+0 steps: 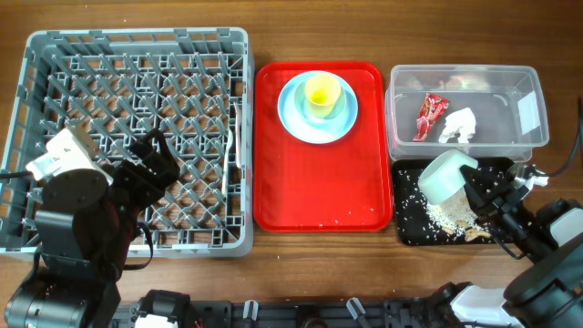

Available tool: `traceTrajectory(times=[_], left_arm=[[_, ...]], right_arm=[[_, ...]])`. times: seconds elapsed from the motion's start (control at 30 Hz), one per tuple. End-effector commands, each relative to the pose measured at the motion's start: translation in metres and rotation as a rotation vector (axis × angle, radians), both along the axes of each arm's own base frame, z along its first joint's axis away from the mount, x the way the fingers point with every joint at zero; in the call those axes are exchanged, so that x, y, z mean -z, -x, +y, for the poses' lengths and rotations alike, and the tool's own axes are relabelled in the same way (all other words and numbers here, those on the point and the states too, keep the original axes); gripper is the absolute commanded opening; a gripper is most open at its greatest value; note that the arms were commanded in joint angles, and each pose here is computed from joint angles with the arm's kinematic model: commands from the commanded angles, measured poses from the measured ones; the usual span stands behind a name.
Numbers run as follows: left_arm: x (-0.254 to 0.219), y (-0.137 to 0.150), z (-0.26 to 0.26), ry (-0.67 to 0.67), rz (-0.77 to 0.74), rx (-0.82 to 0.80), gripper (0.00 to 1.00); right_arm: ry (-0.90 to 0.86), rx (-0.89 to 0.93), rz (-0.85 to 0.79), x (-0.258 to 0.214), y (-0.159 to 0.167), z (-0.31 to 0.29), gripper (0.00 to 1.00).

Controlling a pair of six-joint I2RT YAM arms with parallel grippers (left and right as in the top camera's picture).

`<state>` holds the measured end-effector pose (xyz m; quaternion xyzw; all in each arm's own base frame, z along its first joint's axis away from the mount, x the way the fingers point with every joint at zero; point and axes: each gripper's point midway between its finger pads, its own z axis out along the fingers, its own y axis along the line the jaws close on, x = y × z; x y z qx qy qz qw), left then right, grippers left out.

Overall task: Sort waste into correct bins and load items into the dishwasher rack
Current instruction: 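Lift the bowl over the black tray and tip the rice out, then set the empty green bowl back on the red tray and release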

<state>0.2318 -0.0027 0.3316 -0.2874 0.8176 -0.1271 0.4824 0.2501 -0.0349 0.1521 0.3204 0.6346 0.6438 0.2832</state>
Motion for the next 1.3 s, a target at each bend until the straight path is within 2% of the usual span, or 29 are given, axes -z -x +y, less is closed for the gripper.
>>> traceTrajectory(times=[0.0,0.33,0.47,0.63,0.87,0.93,1.03,1.17,1.27], left_arm=[[-0.004,0.000,0.003,0.007,-0.012,-0.017,1.00],[-0.004,0.000,0.003,0.007,-0.012,-0.017,1.00],[-0.004,0.000,0.003,0.007,-0.012,-0.017,1.00],[-0.004,0.000,0.003,0.007,-0.012,-0.017,1.00],[-0.004,0.000,0.003,0.007,-0.012,-0.017,1.00],[-0.004,0.000,0.003,0.007,-0.012,-0.017,1.00],[-0.004,0.000,0.003,0.007,-0.012,-0.017,1.00],[-0.004,0.000,0.003,0.007,-0.012,-0.017,1.00],[-0.004,0.000,0.003,0.007,-0.012,-0.017,1.00]], right_arm=[[-0.011,0.026,-0.053,-0.007,-0.003,-0.004,0.04],[-0.048,0.007,0.026,-0.007,0.006,0.007,0.04],[-0.061,0.021,0.016,-0.027,0.012,0.014,0.04],[0.154,-0.047,-0.085,-0.060,0.016,0.021,0.04],[0.430,-0.185,-0.042,-0.110,-0.008,0.005,0.04],[0.547,-0.211,-0.011,-0.123,-0.023,0.002,0.04],[0.787,-0.169,0.171,-0.113,-0.054,-0.005,0.04],[0.940,-0.351,0.020,-0.121,-0.075,0.082,0.04],[1.164,-0.487,0.039,-0.095,-0.067,0.158,0.04]])
